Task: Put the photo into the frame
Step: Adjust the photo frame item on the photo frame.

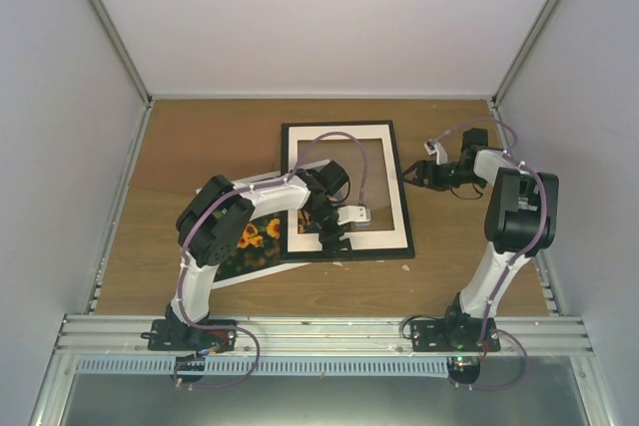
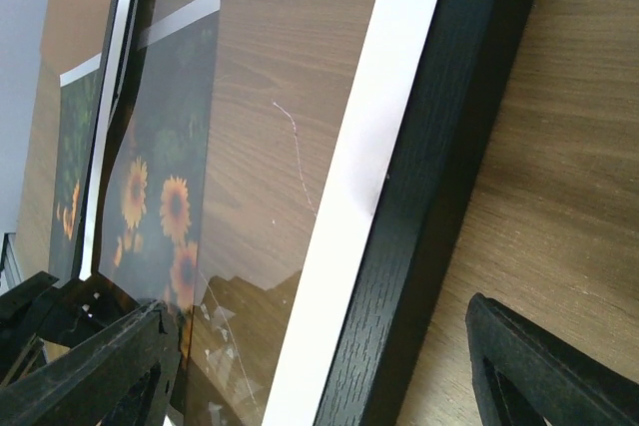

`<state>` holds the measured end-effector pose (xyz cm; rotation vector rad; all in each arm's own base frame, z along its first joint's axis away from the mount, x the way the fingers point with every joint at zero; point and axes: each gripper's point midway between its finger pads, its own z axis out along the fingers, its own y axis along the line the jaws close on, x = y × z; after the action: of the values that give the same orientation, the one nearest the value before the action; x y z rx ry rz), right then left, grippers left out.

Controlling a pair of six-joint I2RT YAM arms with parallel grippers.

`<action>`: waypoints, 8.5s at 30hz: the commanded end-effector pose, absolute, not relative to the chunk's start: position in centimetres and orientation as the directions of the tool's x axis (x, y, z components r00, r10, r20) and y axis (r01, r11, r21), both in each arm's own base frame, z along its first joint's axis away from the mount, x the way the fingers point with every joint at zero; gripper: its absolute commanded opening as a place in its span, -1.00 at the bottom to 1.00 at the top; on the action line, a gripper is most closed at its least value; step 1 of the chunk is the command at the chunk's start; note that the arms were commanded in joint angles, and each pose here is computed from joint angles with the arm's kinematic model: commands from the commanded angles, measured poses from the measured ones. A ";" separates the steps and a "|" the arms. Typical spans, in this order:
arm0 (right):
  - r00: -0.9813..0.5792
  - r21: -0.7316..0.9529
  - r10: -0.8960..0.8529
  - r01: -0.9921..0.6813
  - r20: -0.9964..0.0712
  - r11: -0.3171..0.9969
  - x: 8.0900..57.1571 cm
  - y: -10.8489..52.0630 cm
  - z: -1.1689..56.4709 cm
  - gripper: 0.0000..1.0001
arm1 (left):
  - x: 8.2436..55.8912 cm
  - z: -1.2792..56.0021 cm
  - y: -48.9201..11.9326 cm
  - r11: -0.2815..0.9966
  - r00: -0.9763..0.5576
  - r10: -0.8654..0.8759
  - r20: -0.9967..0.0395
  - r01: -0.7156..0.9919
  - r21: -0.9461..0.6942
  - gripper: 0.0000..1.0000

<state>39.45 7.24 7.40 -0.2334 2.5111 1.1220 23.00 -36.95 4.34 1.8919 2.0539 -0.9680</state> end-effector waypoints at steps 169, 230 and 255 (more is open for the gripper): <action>-0.486 -0.159 -0.534 -0.619 -0.692 0.769 61.1 20.1 6.0 0.75 | 42.2 9.2 -13.1 0.791 -0.751 0.400 -0.526 0.573 -0.216 0.98; -0.454 -0.096 -0.535 -0.692 -0.712 0.715 59.6 27.8 3.4 0.76 | 56.7 11.3 -16.0 0.846 -0.648 0.332 -0.686 0.526 -0.088 0.98; -0.453 -0.094 -0.478 -0.645 -0.753 0.758 60.7 24.6 8.5 0.76 | 60.9 8.1 -21.7 0.823 -0.560 0.402 -0.725 0.568 0.017 0.98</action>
<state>59.83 26.53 6.87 -0.8992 2.1353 0.2957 58.94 -20.60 6.90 0.7120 2.3242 -0.3090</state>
